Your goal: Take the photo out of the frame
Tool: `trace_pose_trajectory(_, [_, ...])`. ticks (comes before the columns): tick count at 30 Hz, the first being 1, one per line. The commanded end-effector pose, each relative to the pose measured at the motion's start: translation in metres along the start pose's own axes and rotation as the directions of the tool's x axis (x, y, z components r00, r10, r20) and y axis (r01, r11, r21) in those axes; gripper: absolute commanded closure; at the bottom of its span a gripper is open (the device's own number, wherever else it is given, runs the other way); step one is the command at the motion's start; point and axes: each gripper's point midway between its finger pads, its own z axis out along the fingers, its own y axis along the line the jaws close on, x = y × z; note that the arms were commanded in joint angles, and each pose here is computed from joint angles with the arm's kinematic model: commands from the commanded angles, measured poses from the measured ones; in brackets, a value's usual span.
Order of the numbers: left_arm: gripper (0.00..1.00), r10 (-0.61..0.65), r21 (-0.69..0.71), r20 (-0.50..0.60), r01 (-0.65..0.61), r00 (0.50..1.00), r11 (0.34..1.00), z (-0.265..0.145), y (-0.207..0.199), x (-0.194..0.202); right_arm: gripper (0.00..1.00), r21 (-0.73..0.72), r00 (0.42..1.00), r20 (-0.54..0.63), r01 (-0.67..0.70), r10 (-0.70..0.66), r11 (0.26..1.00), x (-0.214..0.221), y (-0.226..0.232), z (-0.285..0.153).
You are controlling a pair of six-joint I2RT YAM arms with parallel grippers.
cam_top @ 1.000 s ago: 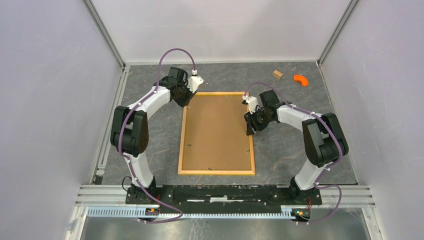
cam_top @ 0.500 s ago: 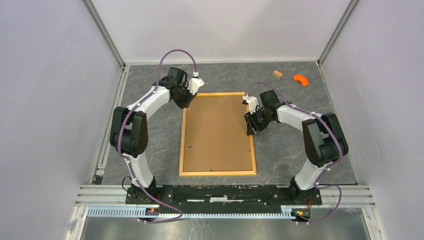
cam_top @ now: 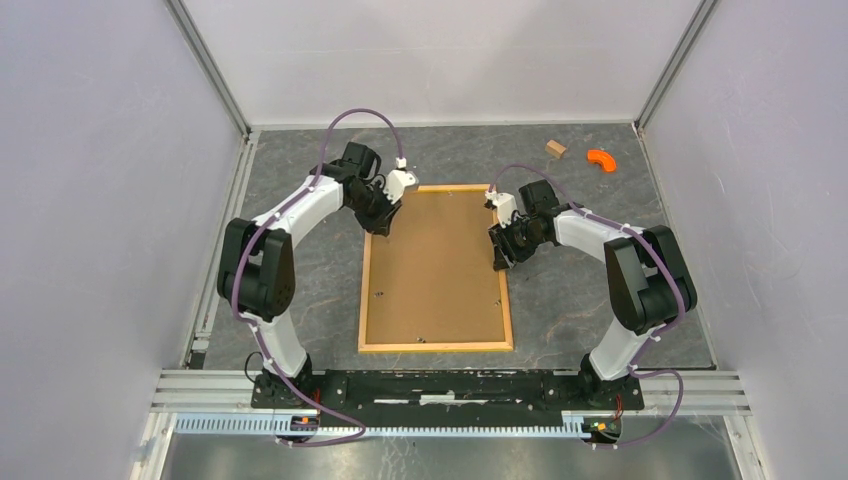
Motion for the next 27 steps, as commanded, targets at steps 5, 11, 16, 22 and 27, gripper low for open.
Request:
trace_pose_trajectory(5, [0.98,-0.074,-0.175,0.015,0.076,0.997,0.982,-0.018,0.035,-0.002,0.54,0.023,0.996,-0.09,-0.012,0.014,1.0,0.028,-0.005,0.01])
trace_pose_trajectory(11, [0.98,-0.081,-0.271,0.03,0.086,0.996,0.959,-0.021,0.06,-0.007,0.54,0.024,0.996,-0.088,-0.011,0.013,1.0,0.029,-0.005,0.01])
trace_pose_trajectory(16, [0.98,-0.091,-0.257,0.04,0.098,0.995,0.961,-0.016,0.063,-0.011,0.54,0.022,0.996,-0.091,-0.011,0.012,1.0,0.029,-0.004,0.01])
trace_pose_trajectory(22, [0.98,-0.1,-0.24,0.058,0.111,0.993,0.964,-0.008,0.063,-0.017,0.54,0.022,0.996,-0.092,-0.012,0.014,1.0,0.029,-0.005,0.011])
trace_pose_trajectory(27, [0.98,-0.103,-0.226,0.081,0.119,0.991,0.967,-0.004,0.065,-0.026,0.54,0.022,0.995,-0.096,-0.014,0.016,1.0,0.029,-0.005,0.012])
